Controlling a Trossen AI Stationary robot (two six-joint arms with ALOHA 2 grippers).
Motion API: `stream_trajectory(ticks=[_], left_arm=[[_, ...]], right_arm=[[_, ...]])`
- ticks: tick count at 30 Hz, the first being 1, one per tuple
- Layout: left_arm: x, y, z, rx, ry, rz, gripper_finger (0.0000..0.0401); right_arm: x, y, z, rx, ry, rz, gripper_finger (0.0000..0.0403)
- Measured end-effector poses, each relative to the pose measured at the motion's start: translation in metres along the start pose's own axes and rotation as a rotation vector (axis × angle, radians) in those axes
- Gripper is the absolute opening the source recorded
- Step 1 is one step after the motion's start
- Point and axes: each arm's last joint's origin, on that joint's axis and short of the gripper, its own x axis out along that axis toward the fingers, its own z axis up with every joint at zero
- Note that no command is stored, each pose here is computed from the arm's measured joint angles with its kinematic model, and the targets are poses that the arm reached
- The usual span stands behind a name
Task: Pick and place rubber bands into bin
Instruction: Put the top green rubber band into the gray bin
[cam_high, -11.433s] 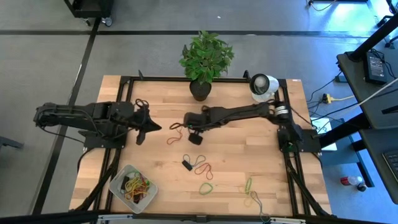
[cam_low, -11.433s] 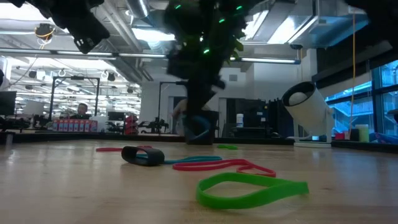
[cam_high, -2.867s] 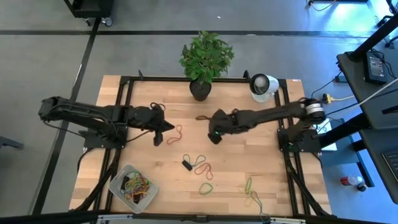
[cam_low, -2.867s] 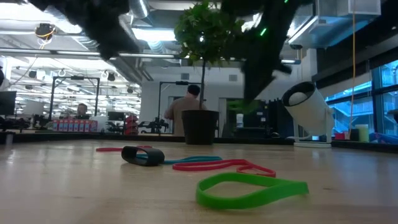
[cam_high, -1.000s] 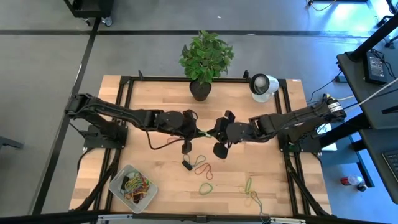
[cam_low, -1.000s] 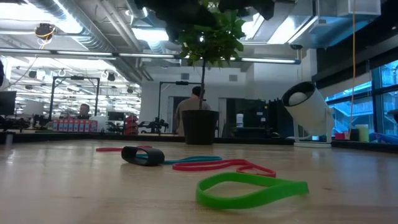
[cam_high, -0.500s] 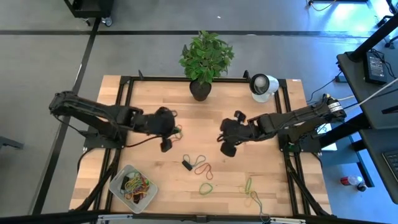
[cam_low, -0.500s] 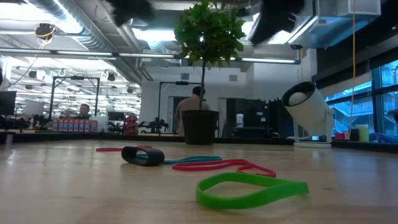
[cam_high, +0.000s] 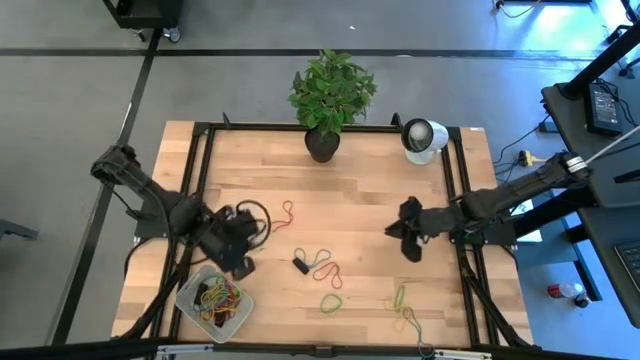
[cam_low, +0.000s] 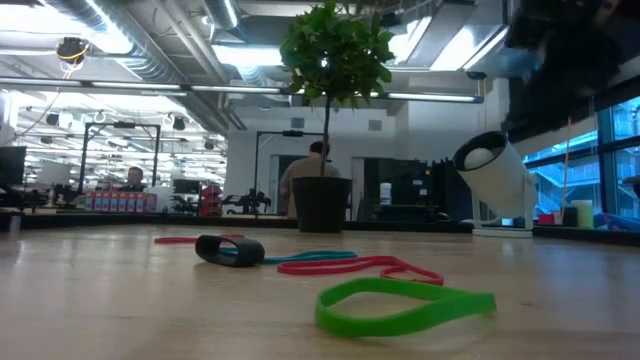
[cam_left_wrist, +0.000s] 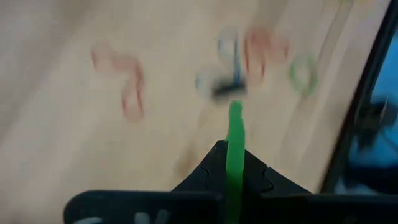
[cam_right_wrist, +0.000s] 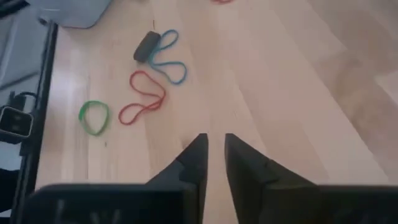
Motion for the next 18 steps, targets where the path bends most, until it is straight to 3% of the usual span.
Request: stream_trajectory(ticks=[8, 13, 18], left_arm=[[0.009, -0.024, -0.044, -0.179, 0.421, 0.061, 0.0001], [0.026, -0.031, -0.076, -0.249, 0.534, 0.154, 0.0001], [0.043, -0.036, -0.104, -0.362, 0.539, 0.125, 0.0001]], right_arm=[[-0.012, -0.021, -0.026, 0.168, -0.052, 0.063, 0.0021], [-0.012, -0.02, -0.024, 0.177, -0.085, 0.092, 0.001], [-0.012, -0.019, -0.023, 0.157, -0.095, 0.098, 0.001]])
